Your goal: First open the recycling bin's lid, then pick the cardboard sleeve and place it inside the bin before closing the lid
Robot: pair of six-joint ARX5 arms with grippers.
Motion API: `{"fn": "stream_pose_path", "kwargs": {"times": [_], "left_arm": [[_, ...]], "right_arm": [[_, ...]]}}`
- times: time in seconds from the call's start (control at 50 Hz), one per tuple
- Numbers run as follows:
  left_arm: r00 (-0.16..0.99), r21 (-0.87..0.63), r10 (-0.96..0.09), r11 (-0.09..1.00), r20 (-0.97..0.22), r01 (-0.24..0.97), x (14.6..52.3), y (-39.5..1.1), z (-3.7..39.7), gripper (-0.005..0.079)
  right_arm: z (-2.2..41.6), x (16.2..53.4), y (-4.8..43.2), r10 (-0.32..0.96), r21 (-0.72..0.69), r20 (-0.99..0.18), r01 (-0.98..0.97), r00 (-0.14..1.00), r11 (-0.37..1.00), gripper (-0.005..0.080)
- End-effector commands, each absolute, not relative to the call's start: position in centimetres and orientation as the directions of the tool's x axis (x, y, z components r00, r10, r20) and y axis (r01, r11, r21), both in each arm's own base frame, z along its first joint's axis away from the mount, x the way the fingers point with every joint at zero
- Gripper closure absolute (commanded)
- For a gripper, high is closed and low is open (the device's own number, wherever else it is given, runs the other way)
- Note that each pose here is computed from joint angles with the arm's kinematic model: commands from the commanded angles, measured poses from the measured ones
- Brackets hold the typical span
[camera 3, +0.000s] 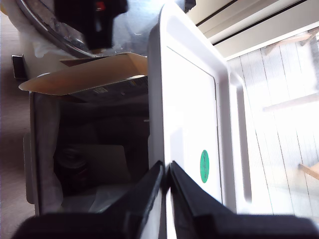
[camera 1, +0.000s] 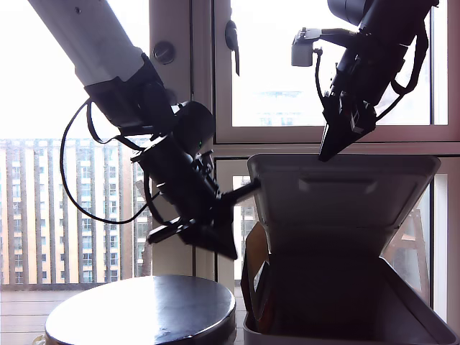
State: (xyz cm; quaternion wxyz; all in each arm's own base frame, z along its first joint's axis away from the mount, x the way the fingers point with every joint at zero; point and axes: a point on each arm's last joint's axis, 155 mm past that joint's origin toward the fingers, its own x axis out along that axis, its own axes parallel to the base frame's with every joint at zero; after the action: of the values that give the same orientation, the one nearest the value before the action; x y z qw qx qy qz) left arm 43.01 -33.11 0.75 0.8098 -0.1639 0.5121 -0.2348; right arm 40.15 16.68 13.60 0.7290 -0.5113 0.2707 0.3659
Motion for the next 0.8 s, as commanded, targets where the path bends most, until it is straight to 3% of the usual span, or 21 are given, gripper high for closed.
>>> {"fn": "stream_pose_path", "kwargs": {"times": [0.0, 0.06, 0.24, 0.38, 0.78], "left_arm": [[0.319, -0.569, -0.605, 0.795, -0.729, 0.209, 42.1, -34.4, 0.6, 0.0764], [0.293, -0.604, -0.64, 0.768, -0.71, 0.215, 41.7, -35.1, 1.0, 0.0764], [0.273, -0.573, -0.614, 0.789, -0.741, 0.22, 41.1, -34.4, 0.2, 0.0764], [0.314, -0.587, -0.613, 0.788, -0.725, 0.184, 42.3, -34.2, 0.6, 0.0764], [0.214, -0.659, -0.716, 0.697, -0.665, 0.284, 40.1, -36.5, 2.6, 0.0764]], "right_arm": [[15.6, 41.3, 16.5, 0.258, -0.589, -0.73, -0.774, 0.633, 0.232, 0.0765], [15.5, 41.3, 16.5, 0.258, -0.589, -0.73, -0.774, 0.633, 0.232, 0.0765], [15.6, 41.3, 16.5, 0.258, -0.589, -0.73, -0.774, 0.633, 0.232, 0.0765], [15.6, 41.3, 16.5, 0.258, -0.59, -0.73, -0.774, 0.633, 0.231, 0.0765], [15.6, 41.3, 16.5, 0.258, -0.589, -0.73, -0.774, 0.633, 0.233, 0.0765]]}}
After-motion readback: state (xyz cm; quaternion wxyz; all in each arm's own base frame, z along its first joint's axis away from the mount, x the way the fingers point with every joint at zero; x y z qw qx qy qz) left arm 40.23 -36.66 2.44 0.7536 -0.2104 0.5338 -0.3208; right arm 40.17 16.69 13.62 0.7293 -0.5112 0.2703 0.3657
